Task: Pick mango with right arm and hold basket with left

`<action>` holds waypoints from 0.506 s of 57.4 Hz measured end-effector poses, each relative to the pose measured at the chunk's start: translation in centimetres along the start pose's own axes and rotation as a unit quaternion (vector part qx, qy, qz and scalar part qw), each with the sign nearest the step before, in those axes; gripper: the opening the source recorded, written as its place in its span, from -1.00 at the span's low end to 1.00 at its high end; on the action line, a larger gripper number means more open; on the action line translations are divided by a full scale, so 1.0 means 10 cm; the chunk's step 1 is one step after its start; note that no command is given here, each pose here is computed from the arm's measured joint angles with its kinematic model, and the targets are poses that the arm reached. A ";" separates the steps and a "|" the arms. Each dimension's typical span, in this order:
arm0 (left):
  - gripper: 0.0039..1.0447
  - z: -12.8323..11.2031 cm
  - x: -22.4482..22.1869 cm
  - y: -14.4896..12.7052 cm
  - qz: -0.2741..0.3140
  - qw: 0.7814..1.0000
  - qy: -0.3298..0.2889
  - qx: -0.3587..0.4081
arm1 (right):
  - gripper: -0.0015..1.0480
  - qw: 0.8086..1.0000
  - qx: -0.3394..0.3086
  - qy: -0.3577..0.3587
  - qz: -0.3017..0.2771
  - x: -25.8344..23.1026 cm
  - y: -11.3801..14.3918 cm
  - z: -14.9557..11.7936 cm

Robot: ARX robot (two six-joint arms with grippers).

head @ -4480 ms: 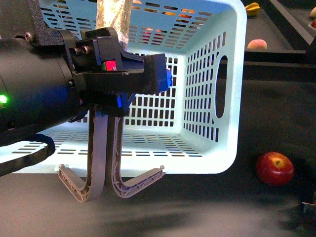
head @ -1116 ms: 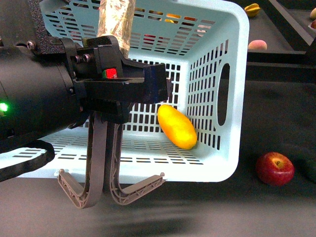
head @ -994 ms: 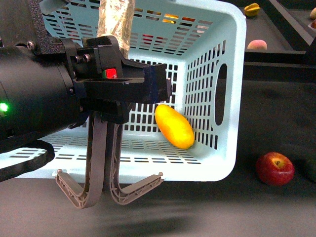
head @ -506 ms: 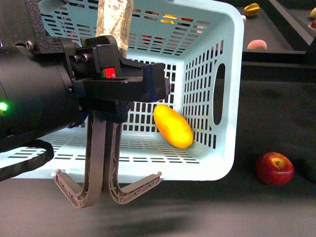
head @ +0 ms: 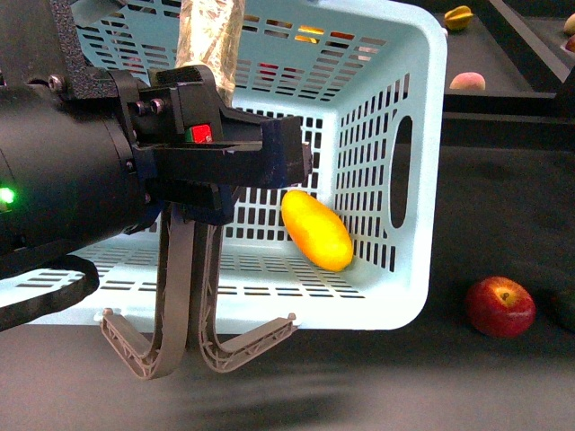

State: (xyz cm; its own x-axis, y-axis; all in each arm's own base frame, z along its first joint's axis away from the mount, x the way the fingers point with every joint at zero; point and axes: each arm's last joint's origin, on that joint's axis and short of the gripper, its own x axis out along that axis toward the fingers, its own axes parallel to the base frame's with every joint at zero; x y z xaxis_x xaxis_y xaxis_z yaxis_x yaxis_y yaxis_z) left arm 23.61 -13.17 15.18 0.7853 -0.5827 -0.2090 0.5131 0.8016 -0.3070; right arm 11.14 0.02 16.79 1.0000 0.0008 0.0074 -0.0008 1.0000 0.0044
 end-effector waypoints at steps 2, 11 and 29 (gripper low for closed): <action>-0.85 0.00 0.00 0.00 0.000 1.000 0.000 0.000 | -0.96 1.000 0.000 0.000 0.000 0.00 0.00 0.00; -0.85 0.00 0.00 0.00 0.000 1.000 0.000 0.000 | -0.96 1.000 0.000 0.000 0.000 -0.03 0.00 0.00; -0.85 0.00 0.00 0.00 0.000 1.000 0.000 0.001 | -0.96 1.000 -0.001 0.003 0.001 -0.14 0.00 -0.03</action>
State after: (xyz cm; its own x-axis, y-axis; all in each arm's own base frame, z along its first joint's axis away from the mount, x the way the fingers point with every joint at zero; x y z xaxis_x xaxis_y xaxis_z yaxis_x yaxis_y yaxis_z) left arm 23.60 -13.18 15.17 0.7848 -0.5833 -0.2093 0.5142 0.8015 -0.3054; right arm 9.77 0.02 16.50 1.0000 0.0031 0.0013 -0.0031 1.0000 0.0032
